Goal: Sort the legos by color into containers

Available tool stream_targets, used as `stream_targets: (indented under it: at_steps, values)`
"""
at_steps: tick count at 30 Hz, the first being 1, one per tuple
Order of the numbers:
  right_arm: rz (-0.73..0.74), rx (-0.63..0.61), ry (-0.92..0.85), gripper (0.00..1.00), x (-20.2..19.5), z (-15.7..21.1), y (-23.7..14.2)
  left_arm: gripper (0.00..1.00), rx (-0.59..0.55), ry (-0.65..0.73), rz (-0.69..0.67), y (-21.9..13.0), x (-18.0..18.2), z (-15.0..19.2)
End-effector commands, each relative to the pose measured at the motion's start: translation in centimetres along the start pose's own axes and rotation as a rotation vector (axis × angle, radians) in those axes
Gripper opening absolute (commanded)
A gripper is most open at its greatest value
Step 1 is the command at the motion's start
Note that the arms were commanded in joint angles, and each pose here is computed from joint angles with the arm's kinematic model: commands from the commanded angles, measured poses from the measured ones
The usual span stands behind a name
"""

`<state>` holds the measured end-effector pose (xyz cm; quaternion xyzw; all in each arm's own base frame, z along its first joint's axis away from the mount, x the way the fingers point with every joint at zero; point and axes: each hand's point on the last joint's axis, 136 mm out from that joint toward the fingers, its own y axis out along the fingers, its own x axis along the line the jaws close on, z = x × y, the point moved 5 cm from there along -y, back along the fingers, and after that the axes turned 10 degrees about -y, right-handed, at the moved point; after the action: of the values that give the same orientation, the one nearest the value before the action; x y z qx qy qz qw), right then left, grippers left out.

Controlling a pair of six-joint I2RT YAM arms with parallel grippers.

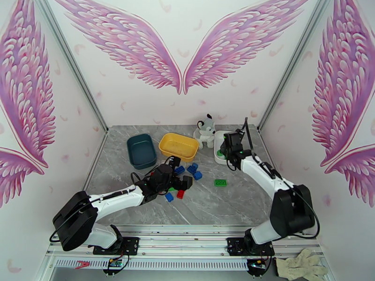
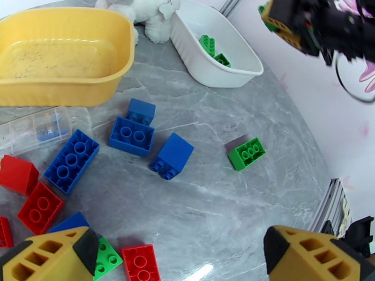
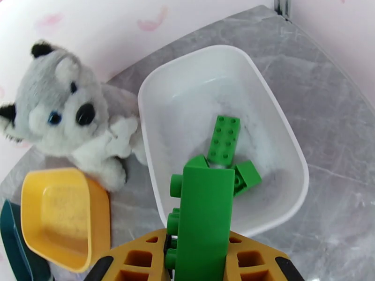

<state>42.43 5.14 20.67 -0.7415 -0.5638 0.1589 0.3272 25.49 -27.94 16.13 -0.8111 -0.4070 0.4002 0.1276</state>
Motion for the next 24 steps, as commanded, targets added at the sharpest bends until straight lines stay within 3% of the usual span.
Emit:
stream_targets:
  at_steps: [1, 5, 9, 18, 24]
  values:
    - [0.025, 0.118, -0.057, 0.29, 0.0, 0.5, 2.5, 0.99, -0.02, 0.028, -0.009, -0.3, -0.7, -1.0]
    - [0.05, 0.176, -0.106, 0.47, 0.5, 0.2, 4.0, 0.99, -0.023, 0.034, -0.017, -0.3, -0.7, -1.1]
    - [0.012, 0.184, -0.11, 0.65, 0.6, 0.4, 3.0, 0.99, -0.04, 0.051, -0.054, -0.4, -0.4, -1.4]
    - [-0.22, 0.195, -0.191, 0.79, 2.8, 3.5, -4.9, 0.99, -0.1, 0.083, -0.128, -2.4, 0.2, -2.8]
    - [-0.288, 0.25, -0.194, 0.91, -0.4, 10.3, -8.9, 0.99, -0.138, 0.051, -0.13, -3.7, 1.0, -3.6]
